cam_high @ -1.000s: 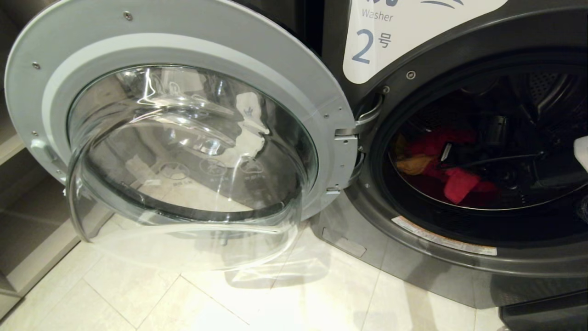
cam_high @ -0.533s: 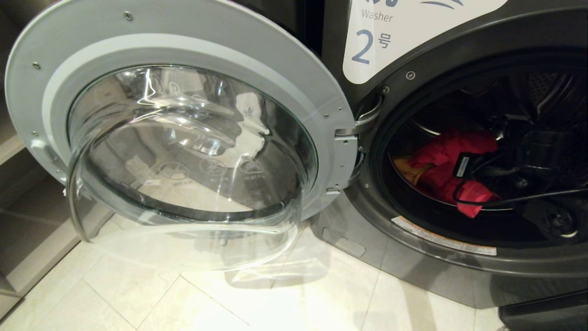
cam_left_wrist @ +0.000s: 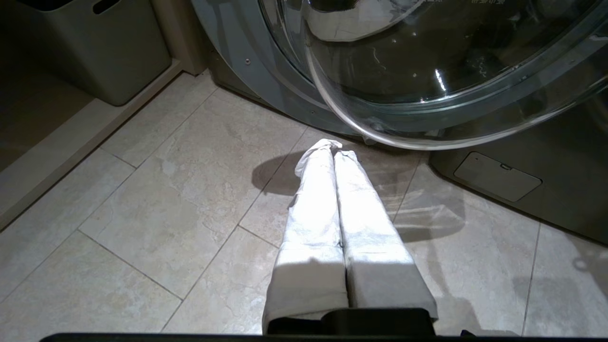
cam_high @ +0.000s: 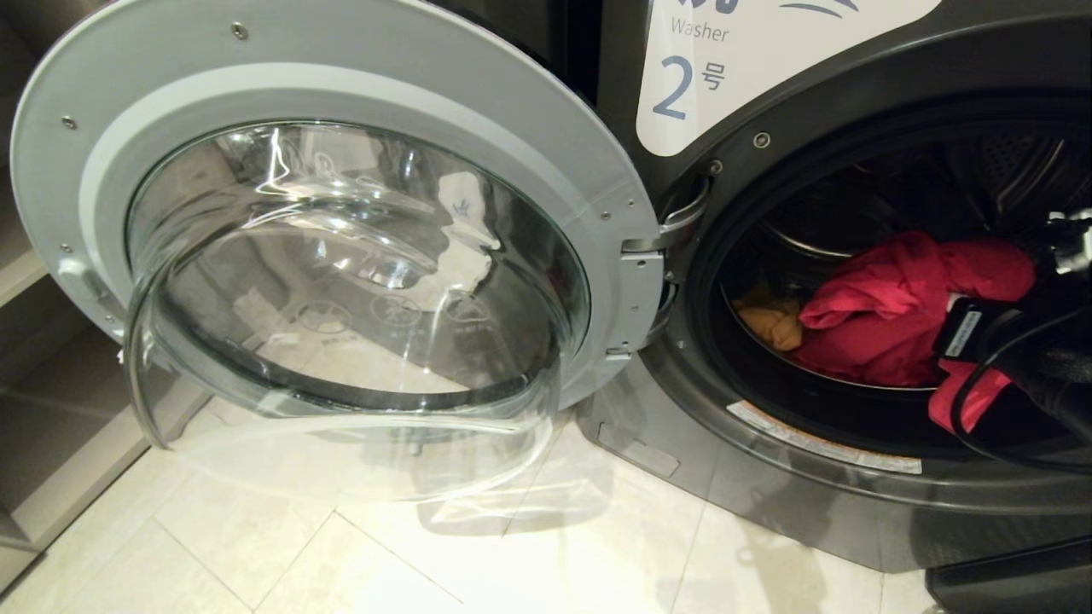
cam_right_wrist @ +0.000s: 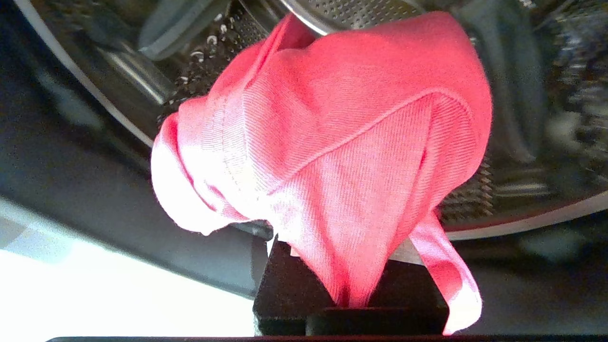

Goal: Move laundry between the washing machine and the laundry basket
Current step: Pick a cloth and place it into the basket

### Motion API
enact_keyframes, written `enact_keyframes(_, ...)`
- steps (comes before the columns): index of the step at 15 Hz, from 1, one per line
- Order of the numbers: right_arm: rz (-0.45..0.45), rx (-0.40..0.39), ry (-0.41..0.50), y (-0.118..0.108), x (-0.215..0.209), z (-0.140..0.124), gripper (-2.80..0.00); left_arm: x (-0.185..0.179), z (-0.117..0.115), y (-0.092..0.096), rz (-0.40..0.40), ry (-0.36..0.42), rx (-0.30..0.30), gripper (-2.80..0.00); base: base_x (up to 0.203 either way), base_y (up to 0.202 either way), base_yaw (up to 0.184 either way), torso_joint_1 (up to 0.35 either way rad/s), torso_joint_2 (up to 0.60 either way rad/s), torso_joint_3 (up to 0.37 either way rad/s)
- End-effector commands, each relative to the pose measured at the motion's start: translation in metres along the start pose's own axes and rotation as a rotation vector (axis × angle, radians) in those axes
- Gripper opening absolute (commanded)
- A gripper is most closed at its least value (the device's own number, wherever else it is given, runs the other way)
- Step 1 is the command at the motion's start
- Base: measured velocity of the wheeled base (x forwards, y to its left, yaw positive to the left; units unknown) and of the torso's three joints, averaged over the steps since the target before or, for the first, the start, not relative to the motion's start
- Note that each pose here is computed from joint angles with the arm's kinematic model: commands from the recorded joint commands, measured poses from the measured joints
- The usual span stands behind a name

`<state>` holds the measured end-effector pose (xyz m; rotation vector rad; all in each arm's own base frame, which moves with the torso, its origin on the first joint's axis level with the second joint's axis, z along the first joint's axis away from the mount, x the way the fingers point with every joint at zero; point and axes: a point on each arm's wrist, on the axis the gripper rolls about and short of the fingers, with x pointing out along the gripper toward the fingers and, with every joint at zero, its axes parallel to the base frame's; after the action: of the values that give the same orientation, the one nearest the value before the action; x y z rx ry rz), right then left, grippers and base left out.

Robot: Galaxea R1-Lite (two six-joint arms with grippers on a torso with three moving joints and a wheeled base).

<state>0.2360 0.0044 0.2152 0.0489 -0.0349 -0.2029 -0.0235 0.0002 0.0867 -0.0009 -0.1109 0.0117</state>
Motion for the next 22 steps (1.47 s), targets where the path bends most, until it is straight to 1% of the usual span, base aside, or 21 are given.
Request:
enact_keyframes(1,0.018,0.019,-0.082,-0.007,-0.043,0.014,-2.80,0.002,-0.011,0.000,0.001,0.040,0.000,-2.80,0.000,0.000,0.000,0.000,0.00,0.000)
enact_keyframes(2,0.027,0.013,-0.103,-0.010,-0.061,0.015,-2.80,0.002,-0.011,0.000,0.001,0.040,-0.001,-2.80,0.000,0.000,0.000,0.000,0.00,0.000)
enact_keyframes(4,0.045,-0.027,-0.122,-0.018,-0.091,0.008,-2.80,0.002,-0.011,0.000,0.001,0.040,0.001,-2.80,0.000,0.000,0.000,0.000,0.00,0.000)
enact_keyframes(5,0.053,-0.041,-0.148,-0.021,-0.104,0.008,-2.80,0.002,-0.011,0.000,0.001,0.040,-0.001,-2.80,0.000,0.000,0.000,0.000,0.00,0.000)
enact_keyframes(8,0.062,-0.047,-0.239,-0.028,-0.133,0.017,-2.80,0.002,-0.011,0.000,0.001,0.040,0.001,-2.80,0.000,0.000,0.000,0.000,0.00,0.000)
enact_keyframes(11,0.076,-0.051,-0.277,-0.035,-0.158,0.024,-2.80,0.002,-0.011,0.000,0.001,0.040,-0.001,-2.80,0.000,0.000,0.000,0.000,0.00,0.000)
enact_keyframes(13,0.114,-0.074,-0.306,-0.038,-0.176,0.029,-2.80,0.002,-0.011,0.000,0.001,0.040,0.001,-2.80,0.000,0.000,0.000,0.000,0.00,0.000)
enact_keyframes(15,0.154,-0.111,-0.319,-0.042,-0.193,0.021,-2.80,0.002,-0.011,0.000,0.001,0.040,0.000,-2.80,0.000,0.000,0.000,0.000,0.00,0.000)
enact_keyframes(17,0.187,-0.178,-0.315,-0.046,-0.205,0.003,-2.80,0.002,-0.011,0.000,0.001,0.040,0.001,-2.80,0.000,0.000,0.000,0.000,0.00,0.000)
enact_keyframes(19,0.184,-0.288,-0.339,-0.048,-0.211,-0.003,-2.80,0.002,-0.011,0.000,0.001,0.040,-0.001,-2.80,0.000,0.000,0.000,0.000,0.00,0.000)
enact_keyframes(20,0.188,-0.315,-0.356,-0.049,-0.214,-0.004,-2.80,0.002,-0.011,0.000,0.001,0.040,0.000,-2.80,0.000,0.000,0.000,0.000,0.00,0.000)
enact_keyframes(22,0.192,-0.327,-0.391,-0.051,-0.218,-0.005,-2.80,0.002,-0.011,0.000,0.001,0.040,0.000,-2.80,0.000,0.000,0.000,0.000,0.00,0.000)
